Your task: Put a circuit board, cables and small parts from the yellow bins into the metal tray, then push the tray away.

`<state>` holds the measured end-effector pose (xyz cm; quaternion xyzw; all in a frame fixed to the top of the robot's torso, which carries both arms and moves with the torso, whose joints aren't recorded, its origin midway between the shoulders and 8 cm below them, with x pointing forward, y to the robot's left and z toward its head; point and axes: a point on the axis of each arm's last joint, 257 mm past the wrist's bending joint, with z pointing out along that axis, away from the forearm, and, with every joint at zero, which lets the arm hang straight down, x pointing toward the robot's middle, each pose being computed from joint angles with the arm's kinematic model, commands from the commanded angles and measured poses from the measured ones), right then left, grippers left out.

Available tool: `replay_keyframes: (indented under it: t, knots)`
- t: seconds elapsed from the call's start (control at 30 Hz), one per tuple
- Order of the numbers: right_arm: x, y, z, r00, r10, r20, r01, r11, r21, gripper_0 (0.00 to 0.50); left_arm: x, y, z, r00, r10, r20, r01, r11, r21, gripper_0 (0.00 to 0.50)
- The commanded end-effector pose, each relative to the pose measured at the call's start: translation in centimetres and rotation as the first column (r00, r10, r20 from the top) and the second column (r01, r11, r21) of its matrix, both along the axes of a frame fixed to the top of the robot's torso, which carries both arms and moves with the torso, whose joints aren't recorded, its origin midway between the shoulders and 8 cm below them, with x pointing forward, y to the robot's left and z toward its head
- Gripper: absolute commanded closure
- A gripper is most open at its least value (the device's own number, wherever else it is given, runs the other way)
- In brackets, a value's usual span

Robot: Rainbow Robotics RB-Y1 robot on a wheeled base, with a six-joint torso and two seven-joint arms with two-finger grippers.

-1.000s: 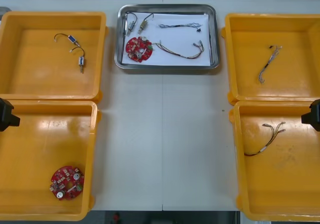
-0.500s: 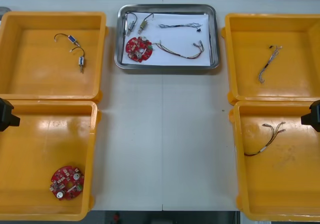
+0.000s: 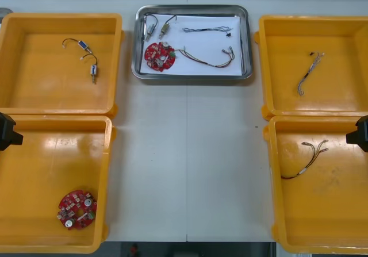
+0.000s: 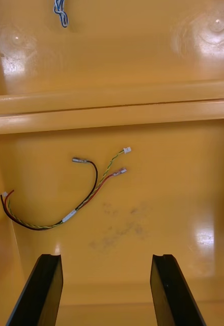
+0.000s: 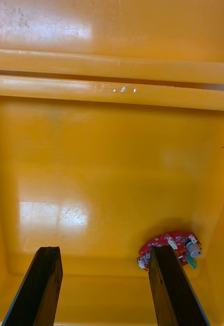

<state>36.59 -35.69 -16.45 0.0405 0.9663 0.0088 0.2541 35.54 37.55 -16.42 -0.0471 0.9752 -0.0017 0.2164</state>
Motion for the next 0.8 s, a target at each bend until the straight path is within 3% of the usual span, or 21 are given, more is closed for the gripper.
replay_keyframes:
  t: [0.03,0.8]
  knots:
    - [-0.50,-1.36,0.39,1.000,-0.021,-0.005,0.021,0.999,-0.031,0.000,-0.21,0.65,1.02,0.996,-0.085,0.021,0.083,0.994,0.065,0.000]
    - [-0.50,-1.36,0.39,1.000,-0.021,-0.005,0.021,0.999,-0.031,0.000,-0.21,0.65,1.02,0.996,-0.085,0.021,0.083,0.994,0.065,0.000]
